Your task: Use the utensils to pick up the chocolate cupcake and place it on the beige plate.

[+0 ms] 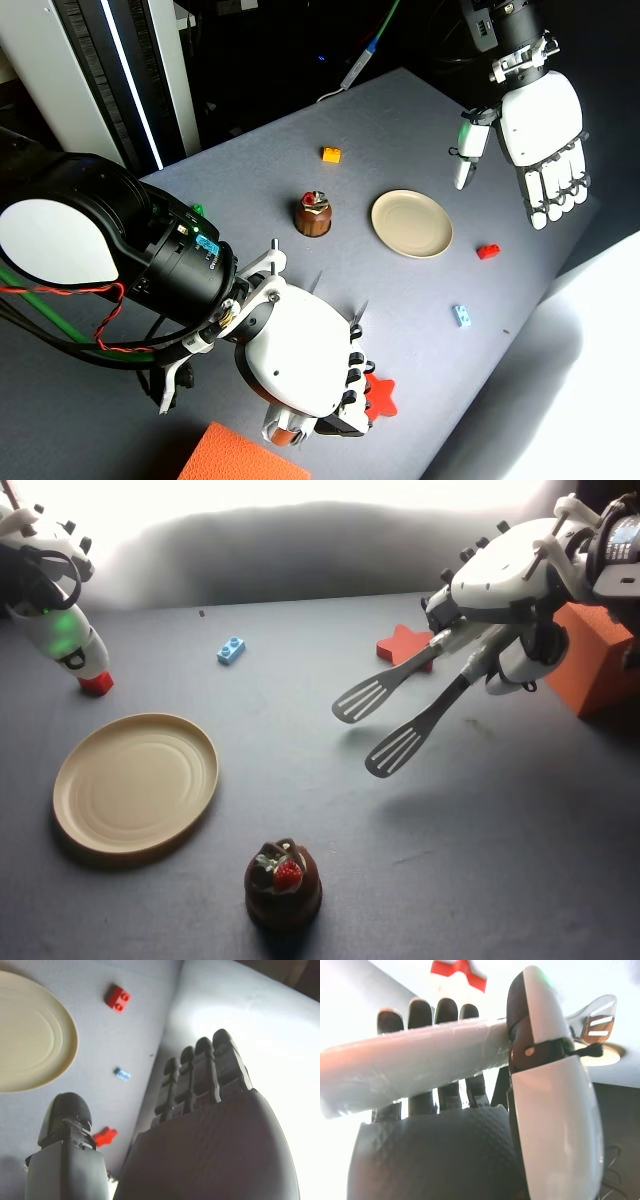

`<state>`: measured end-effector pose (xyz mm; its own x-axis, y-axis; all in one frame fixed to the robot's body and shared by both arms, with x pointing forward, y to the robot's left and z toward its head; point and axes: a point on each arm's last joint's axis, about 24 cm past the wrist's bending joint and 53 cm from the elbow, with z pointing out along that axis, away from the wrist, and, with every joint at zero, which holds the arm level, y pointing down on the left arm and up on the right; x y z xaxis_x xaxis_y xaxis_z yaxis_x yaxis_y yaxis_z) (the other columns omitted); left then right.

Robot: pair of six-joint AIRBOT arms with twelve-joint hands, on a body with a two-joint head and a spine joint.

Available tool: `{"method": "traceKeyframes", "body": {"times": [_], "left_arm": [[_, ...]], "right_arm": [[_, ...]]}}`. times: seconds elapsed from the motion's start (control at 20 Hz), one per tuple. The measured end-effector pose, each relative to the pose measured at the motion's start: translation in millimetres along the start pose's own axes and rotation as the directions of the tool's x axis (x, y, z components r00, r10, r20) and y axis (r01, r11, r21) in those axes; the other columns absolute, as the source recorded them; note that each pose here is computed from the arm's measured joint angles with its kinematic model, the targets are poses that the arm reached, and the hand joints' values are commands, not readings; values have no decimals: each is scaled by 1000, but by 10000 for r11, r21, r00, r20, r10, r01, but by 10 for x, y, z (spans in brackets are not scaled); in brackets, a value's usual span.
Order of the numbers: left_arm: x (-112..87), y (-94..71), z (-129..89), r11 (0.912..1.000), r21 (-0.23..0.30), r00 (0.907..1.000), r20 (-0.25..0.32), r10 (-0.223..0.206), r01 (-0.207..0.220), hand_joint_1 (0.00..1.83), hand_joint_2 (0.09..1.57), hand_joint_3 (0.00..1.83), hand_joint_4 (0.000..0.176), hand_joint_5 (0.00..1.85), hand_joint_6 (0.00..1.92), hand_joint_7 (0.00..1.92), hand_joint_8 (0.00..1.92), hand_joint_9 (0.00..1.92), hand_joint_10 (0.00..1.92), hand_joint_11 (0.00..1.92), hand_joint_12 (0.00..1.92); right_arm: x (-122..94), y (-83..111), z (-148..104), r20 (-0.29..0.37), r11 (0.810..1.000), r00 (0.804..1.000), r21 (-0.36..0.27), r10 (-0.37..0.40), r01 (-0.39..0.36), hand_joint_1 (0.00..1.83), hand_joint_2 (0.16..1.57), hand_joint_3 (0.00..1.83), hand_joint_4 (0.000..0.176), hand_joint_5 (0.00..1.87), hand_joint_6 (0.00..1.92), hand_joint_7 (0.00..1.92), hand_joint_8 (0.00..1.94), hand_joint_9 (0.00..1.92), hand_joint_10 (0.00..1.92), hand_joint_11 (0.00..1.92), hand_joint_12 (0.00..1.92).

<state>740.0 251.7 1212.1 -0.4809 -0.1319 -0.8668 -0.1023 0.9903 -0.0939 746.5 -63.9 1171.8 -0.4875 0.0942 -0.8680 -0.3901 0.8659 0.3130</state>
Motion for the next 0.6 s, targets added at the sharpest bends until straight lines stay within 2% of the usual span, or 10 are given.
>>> {"method": "traceKeyframes", "body": {"times": [0.05,0.2,0.3,0.35,0.4,0.45,0.5,0.55,0.6], "left_arm": [[0,-1,0,10000,5,10000,-1,-6,6,338,1130,1,0,45,5,37,3,39,4,9,4],[1,2,0,10000,-7,10000,-4,4,-4,351,1118,0,0,36,1,34,0,39,2,7,4],[1,2,0,10000,-10,10000,-6,8,-8,342,1118,0,0,22,0,32,0,28,0,2,3],[1,2,0,10000,-7,10000,-4,8,-8,343,1118,0,0,34,5,43,5,30,2,4,3],[1,2,0,10000,-7,10000,-4,8,-8,349,1121,0,0,32,4,34,1,22,0,0,0],[1,2,0,10000,-10,10000,-6,8,-8,337,1127,2,0,19,1,20,0,10,0,0,0],[1,2,0,10000,-10,10000,-6,8,-8,333,1128,2,0,16,0,18,1,8,0,0,0],[1,2,0,10000,-7,10000,-4,8,-8,334,1125,1,0,25,4,21,2,8,0,0,0],[1,2,0,10000,-10,10000,-6,8,-8,342,1123,0,0,27,4,15,0,4,0,0,0]], "right_arm": [[-29,8,-13,72,10000,10000,-41,4,-4,985,1179,13,0,419,910,388,1287,309,1553,209,1920],[-75,38,-57,259,9997,9997,-221,-28,34,1001,1174,6,0,422,906,401,1256,336,1546,278,1921],[-82,81,-89,340,9992,9993,-366,-124,137,1013,1169,1,0,435,958,414,1330,361,1620,378,1921],[-80,84,-102,346,9992,9993,-383,-134,147,1002,1269,13,0,594,1390,405,1458,355,1735,404,1921],[-80,95,-119,369,9989,9992,-427,-171,187,987,1309,10,0,598,1517,379,1540,357,1800,448,1921],[-80,103,-128,381,9988,9991,-454,-176,194,993,1319,6,0,597,1544,388,1563,362,1826,463,1921],[-78,107,-135,379,9987,9991,-467,-175,193,1025,1309,0,0,616,1519,388,1542,363,1814,479,1921],[-79,108,-142,385,9987,9991,-475,-178,197,1019,1212,0,0,445,1225,404,1476,378,1761,467,1921],[-84,100,-151,406,9987,9990,-475,-174,193,1016,1179,0,0,424,1131,414,1443,392,1748,483,1921]]}}
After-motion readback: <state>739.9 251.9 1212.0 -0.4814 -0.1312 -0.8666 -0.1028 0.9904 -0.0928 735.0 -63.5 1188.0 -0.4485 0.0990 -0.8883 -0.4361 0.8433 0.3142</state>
